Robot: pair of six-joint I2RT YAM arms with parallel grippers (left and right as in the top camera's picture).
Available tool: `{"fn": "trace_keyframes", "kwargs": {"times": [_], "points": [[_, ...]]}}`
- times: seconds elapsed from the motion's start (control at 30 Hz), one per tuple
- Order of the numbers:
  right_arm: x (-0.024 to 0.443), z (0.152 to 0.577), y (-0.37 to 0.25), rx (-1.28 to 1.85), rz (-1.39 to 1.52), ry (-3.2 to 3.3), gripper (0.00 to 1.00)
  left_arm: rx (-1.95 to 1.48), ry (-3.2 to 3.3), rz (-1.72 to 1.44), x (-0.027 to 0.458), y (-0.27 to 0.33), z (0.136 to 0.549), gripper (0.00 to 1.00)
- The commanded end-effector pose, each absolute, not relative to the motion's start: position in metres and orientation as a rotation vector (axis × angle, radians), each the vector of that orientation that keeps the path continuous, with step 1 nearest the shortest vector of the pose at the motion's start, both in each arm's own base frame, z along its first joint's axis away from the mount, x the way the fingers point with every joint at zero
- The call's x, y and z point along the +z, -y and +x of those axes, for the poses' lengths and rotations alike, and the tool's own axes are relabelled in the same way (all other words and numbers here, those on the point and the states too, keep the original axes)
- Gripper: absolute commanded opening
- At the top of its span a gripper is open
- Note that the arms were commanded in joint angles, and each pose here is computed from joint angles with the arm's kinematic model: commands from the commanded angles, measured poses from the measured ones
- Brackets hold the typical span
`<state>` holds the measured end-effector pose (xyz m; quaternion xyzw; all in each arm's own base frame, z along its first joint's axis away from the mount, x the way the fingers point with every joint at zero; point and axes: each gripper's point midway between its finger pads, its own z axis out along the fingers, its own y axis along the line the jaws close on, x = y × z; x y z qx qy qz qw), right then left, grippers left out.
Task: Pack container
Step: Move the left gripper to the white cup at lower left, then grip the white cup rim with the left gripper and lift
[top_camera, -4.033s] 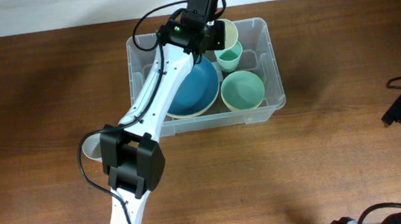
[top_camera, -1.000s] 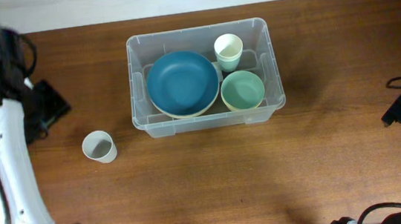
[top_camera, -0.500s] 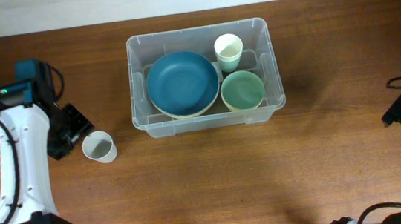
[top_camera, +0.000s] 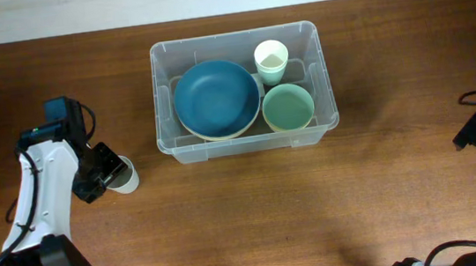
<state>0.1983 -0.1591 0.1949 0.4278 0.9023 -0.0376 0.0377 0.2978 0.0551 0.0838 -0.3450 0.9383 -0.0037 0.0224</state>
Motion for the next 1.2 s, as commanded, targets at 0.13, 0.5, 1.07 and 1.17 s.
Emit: {"fn": "trace_keyframes", "kwargs": {"times": [0.13,0.5,1.07,1.17], "points": [[0.194,0.197,0.16,-0.111,1.318,-2.771,0.99,-0.029,-2.893,-1.153,0.065,-0.053,0.294,0.58],[0.194,0.197,0.16,-0.111,1.319,-2.771,0.99,-0.029,-2.887,-1.15,0.059,-0.053,0.293,0.58],[0.194,0.197,0.16,-0.111,1.318,-2.771,0.99,-0.039,-2.874,-1.145,0.058,-0.053,0.297,0.02],[0.194,0.197,0.16,-0.111,1.318,-2.771,0.99,-0.048,-2.83,-1.127,0.059,-0.056,0.308,0.01]]}}
